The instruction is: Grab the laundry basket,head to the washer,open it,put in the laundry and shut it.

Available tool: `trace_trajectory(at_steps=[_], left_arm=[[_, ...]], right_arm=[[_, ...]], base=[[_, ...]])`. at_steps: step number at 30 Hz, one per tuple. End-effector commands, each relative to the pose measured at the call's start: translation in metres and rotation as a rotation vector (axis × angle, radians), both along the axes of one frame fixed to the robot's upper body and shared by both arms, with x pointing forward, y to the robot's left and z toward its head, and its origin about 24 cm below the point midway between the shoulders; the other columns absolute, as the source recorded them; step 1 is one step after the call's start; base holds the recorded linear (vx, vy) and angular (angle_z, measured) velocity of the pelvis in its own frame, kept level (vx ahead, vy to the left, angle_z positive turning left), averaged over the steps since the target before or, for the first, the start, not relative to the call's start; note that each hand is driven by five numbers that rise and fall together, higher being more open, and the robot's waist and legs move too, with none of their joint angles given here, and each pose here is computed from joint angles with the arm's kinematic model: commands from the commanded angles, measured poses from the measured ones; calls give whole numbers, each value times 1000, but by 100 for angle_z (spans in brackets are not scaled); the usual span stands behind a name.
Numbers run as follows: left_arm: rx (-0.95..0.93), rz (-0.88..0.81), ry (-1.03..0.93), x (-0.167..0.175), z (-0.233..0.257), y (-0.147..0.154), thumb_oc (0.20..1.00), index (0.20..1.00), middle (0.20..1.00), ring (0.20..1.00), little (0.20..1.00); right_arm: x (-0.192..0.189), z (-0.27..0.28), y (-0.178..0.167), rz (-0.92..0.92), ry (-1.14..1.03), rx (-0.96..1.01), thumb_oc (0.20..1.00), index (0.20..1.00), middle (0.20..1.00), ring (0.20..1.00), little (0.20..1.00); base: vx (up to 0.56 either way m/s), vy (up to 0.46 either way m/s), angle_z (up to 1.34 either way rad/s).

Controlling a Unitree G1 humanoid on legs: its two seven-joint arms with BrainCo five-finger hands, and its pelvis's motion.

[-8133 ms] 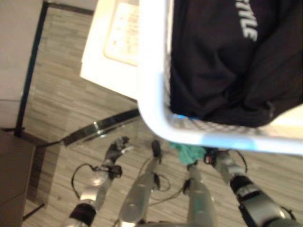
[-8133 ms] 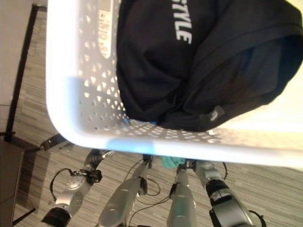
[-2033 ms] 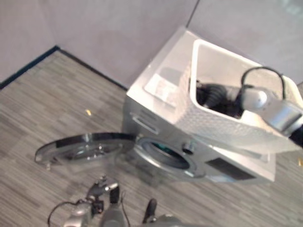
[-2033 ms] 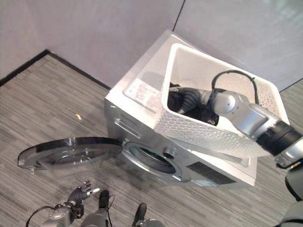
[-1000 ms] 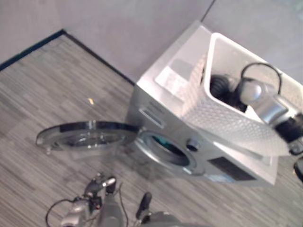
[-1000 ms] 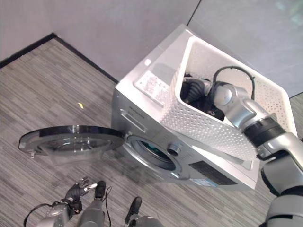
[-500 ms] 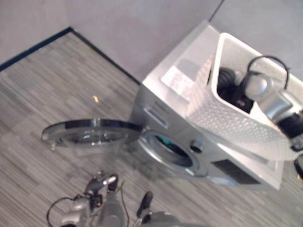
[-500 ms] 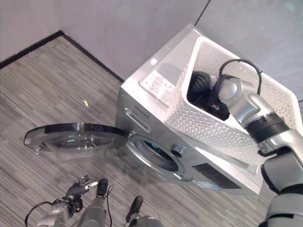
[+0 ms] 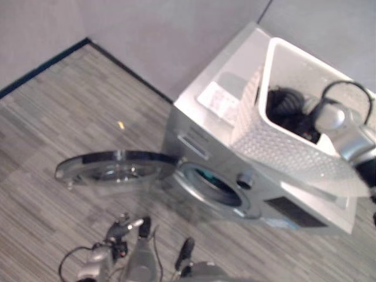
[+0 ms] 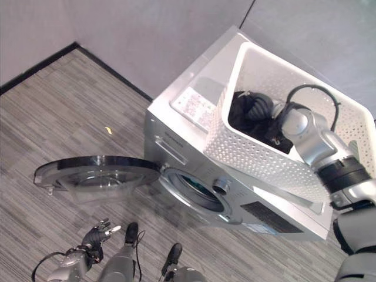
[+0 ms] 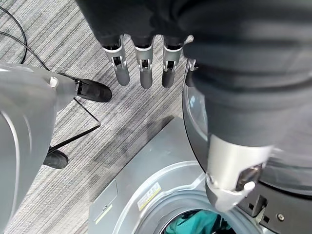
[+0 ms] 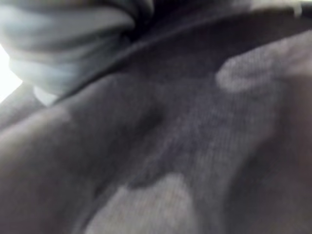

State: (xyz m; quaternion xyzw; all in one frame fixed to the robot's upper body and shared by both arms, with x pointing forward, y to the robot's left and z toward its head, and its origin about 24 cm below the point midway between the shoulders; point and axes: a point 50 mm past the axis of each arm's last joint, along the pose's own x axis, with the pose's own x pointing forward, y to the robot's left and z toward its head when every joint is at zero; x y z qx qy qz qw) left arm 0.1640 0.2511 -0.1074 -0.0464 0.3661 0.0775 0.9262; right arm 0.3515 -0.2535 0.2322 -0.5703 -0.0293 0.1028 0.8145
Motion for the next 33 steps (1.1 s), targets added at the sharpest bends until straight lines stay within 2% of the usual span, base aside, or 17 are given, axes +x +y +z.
trace_trajectory(at_steps=[1,15,18,20,27,33], left_arm=[[20,-24,-5,0,-1,-3,1000,1000,1000,1000,1000],[20,-44,58,-16,-11,-5,1000,1000,1000,1000,1000],[27,-45,64,-17,-11,-5,1000,1000,1000,1000,1000],[27,-45,64,-16,-11,-5,1000,1000,1000,1000,1000],[44,-26,72,-14,-12,-6,1000,1000,1000,1000,1000],[63,-42,64,-11,-11,-9,1000,1000,1000,1000,1000]], right_arm=[[-8,9,-26,-90,-59,-17,200,200,200,200,200],[-43,90,-50,-165,-449,-6,200,200,200,200,200],[-51,111,-48,-164,-561,13,200,200,200,200,200],[-51,111,-48,-164,-561,13,200,200,200,200,200],[-75,167,-38,-229,-931,-74,200,200,200,200,200],[-78,171,-34,-278,-1041,-101,200,200,200,200,200]], base=[[25,11,-6],[35,7,-5],[30,5,-4],[0,0,0],[14,8,1],[0,0,0]])
